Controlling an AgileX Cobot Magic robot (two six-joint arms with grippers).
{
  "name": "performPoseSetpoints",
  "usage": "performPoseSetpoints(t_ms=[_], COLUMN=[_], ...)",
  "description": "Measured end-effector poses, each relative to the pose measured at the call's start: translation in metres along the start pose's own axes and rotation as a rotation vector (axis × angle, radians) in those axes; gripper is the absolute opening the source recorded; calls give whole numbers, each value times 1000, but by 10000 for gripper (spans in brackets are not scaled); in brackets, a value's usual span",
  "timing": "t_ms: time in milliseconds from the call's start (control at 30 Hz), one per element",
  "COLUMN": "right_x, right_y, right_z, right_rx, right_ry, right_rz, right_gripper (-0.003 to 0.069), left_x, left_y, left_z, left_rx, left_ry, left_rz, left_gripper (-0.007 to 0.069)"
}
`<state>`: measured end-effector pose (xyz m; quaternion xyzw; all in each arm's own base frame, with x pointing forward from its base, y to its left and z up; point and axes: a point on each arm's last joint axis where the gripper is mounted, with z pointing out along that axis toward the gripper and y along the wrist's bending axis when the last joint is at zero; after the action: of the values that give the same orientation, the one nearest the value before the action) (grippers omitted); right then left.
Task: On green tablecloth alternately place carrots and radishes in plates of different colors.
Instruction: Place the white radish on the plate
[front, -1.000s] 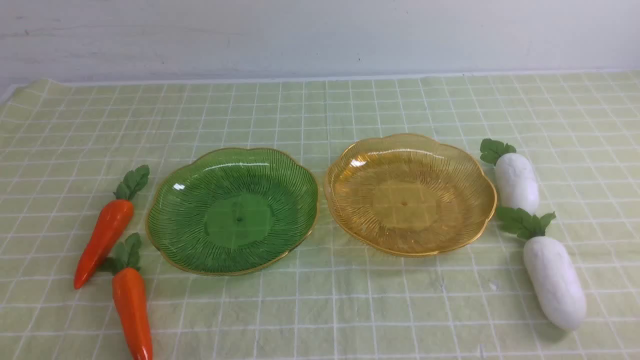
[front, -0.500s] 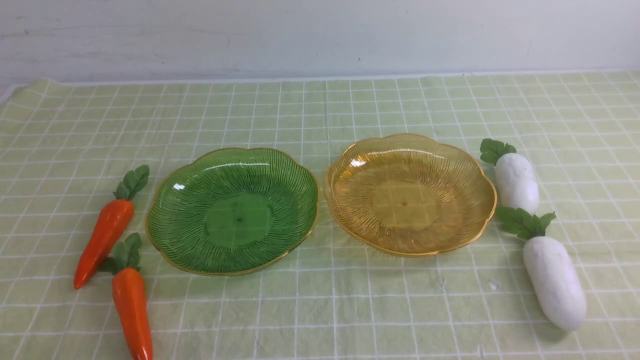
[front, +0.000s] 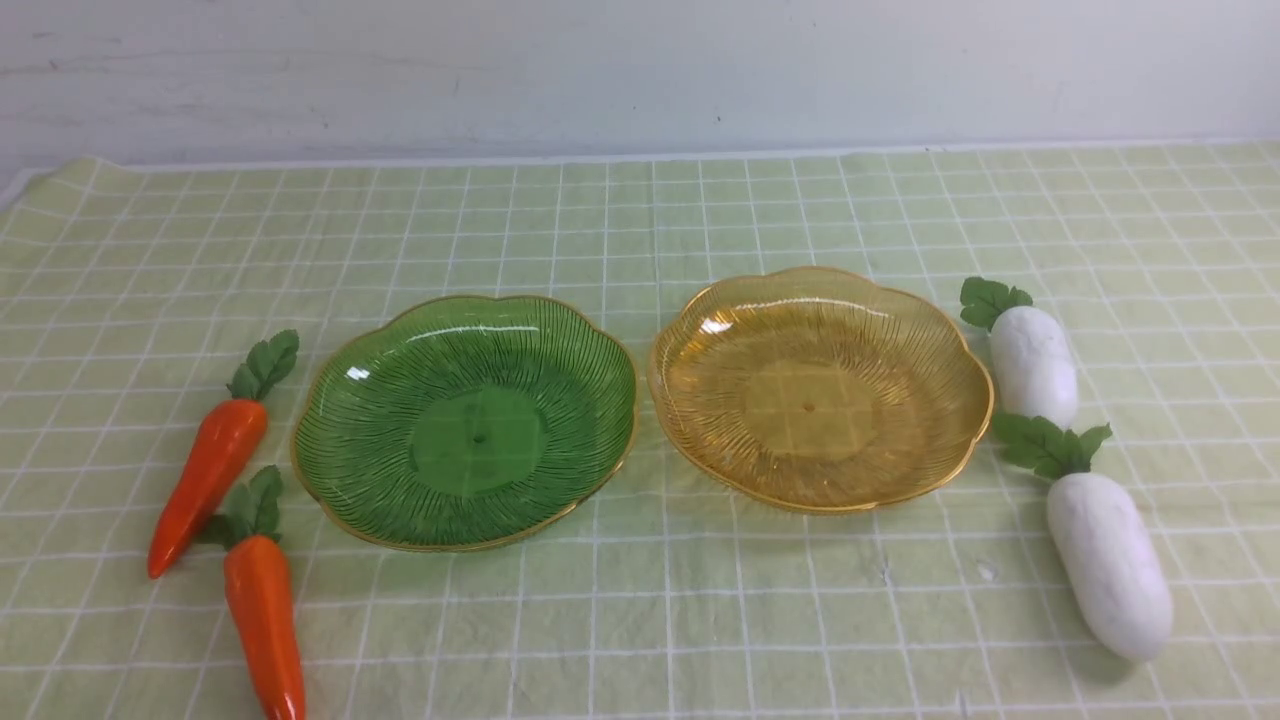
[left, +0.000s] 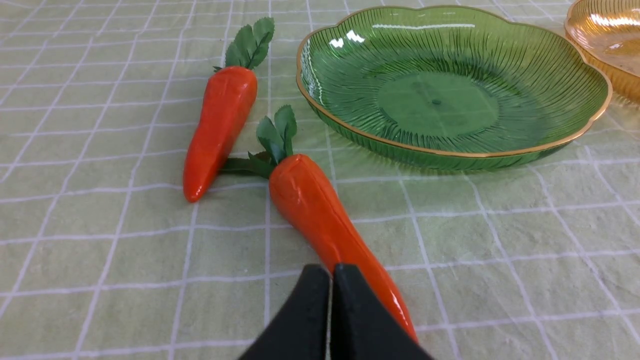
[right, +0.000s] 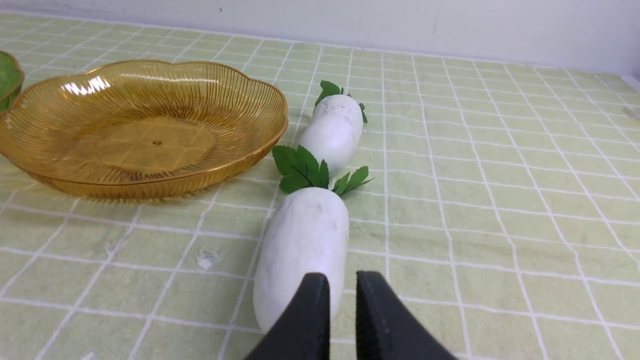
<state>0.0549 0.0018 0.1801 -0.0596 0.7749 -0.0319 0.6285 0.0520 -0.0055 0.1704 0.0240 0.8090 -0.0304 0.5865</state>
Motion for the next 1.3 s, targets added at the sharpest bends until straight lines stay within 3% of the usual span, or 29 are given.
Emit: performPoseSetpoints(t_ms=[933, 1000, 1100, 1300], right_x=[0, -1, -2, -8], right_y=[-2, -2, -1, 7], right_z=[0, 0, 0, 0], right_rx=[24, 24, 5, -112], right_ry=[2, -4, -29, -67], right_rz=[-85, -72, 61, 773], right_gripper=[76, 76, 76, 76], left_x=[0, 0, -1, -8], left_y=[1, -1, -7, -19], left_z=[0, 0, 0, -2], left_rx=[-13, 6, 74, 245], left_ry=[0, -1, -1, 16], left_rz=[16, -74, -342, -958], left_gripper=[-8, -8, -8, -8])
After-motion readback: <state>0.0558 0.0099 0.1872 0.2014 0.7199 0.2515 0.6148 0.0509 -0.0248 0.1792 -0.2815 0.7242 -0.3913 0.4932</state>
